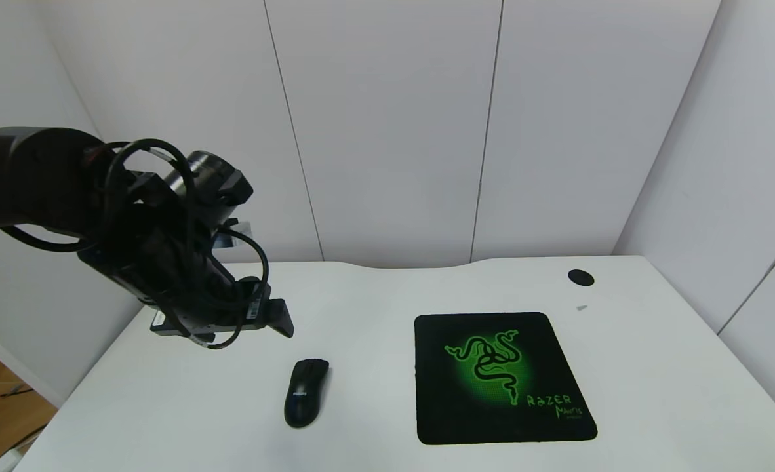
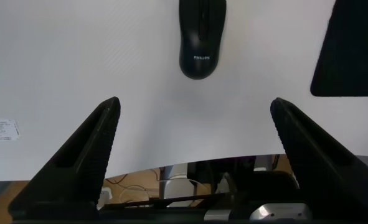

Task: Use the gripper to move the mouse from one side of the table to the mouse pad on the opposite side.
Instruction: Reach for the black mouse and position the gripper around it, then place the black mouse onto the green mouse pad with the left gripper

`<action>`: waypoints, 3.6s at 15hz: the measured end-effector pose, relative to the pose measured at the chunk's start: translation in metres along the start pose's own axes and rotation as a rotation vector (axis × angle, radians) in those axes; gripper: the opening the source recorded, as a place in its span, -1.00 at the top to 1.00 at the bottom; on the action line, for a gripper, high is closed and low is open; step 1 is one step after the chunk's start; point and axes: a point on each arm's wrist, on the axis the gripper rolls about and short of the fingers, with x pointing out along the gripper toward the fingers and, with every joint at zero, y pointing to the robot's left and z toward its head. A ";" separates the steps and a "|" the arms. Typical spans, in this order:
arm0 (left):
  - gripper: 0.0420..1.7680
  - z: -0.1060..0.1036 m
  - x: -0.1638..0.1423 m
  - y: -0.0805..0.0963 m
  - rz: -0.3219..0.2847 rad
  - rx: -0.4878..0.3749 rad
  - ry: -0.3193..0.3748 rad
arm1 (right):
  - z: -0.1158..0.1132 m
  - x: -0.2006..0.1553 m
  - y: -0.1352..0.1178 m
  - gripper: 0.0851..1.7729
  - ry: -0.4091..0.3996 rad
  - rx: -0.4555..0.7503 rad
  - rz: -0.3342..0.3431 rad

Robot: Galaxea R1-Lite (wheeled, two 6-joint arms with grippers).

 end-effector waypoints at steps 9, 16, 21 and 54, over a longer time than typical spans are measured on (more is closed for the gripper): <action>-0.94 -0.005 0.076 -0.018 0.013 0.038 0.055 | 0.000 0.000 0.000 -0.93 0.000 0.000 0.000; -0.94 -0.014 0.118 -0.023 0.028 0.037 0.067 | 0.000 0.000 0.000 -0.93 0.000 0.000 0.000; -0.94 -0.021 0.138 -0.021 0.013 0.032 0.054 | 0.000 0.000 0.000 -0.93 0.000 0.000 0.000; 0.02 -0.019 0.127 -0.022 0.018 -0.034 0.029 | 0.000 0.000 0.000 -0.93 0.000 0.000 0.000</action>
